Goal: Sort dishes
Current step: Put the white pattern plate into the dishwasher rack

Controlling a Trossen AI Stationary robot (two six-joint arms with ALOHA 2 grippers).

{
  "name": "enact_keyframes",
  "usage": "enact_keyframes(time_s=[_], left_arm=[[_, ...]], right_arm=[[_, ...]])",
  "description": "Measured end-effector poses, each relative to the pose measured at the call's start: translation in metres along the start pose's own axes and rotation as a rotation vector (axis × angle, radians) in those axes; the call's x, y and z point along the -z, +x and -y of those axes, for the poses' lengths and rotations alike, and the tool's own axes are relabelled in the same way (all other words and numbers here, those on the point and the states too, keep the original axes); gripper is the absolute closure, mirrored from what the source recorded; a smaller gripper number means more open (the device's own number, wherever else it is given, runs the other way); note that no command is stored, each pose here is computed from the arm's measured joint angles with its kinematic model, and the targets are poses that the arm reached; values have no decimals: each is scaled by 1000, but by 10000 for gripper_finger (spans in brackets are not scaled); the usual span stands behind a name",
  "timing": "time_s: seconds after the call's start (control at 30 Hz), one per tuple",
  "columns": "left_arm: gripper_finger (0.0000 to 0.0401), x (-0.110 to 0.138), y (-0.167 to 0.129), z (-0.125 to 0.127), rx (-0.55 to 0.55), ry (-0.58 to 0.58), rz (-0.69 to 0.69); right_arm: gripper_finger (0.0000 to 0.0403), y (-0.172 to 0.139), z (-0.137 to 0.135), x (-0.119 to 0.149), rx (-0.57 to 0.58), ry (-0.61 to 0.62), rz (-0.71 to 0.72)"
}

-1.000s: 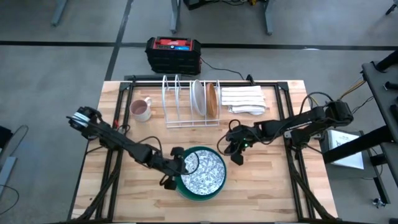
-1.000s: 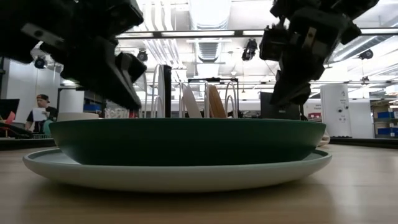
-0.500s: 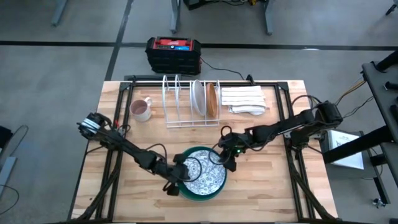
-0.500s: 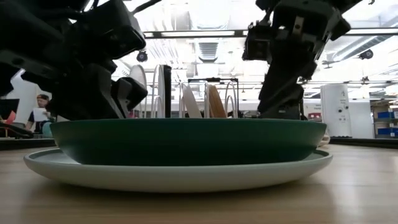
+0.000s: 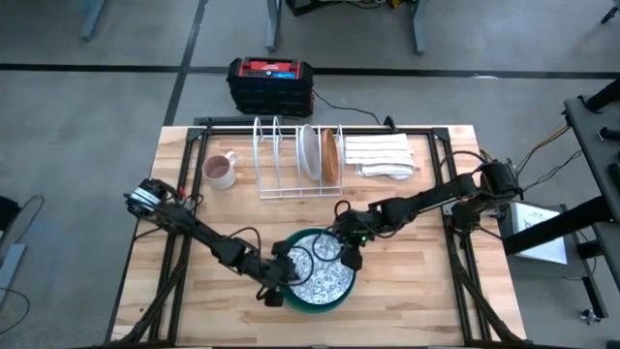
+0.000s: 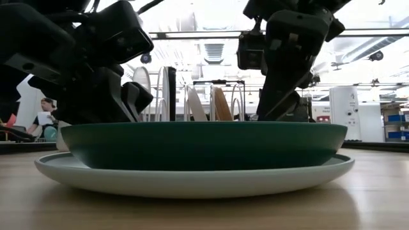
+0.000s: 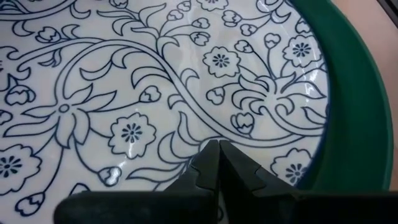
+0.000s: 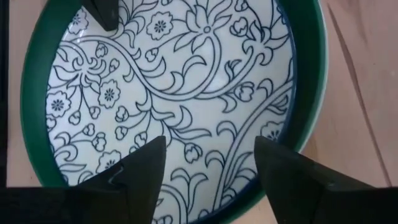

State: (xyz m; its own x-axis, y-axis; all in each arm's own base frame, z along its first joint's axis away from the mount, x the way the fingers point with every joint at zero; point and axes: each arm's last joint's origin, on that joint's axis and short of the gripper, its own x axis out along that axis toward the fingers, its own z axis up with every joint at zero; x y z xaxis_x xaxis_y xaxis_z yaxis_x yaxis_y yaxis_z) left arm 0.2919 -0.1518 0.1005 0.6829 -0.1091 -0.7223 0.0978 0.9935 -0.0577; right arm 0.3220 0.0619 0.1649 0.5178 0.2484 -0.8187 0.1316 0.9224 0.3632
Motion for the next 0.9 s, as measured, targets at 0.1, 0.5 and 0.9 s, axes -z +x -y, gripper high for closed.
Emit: enact_keyframes(time_s=[0.1, 0.5, 0.9], left_arm=[[401, 2, 3, 3, -10, 3, 14], [401, 8, 15, 6, -42, -59, 58], [401, 10, 22, 7, -72, -89, 110]], right_arm=[[155, 1, 1, 0, 9, 4, -15], [148, -8, 13, -1, 55, 41, -37], [143, 1, 15, 1, 57, 39, -56]])
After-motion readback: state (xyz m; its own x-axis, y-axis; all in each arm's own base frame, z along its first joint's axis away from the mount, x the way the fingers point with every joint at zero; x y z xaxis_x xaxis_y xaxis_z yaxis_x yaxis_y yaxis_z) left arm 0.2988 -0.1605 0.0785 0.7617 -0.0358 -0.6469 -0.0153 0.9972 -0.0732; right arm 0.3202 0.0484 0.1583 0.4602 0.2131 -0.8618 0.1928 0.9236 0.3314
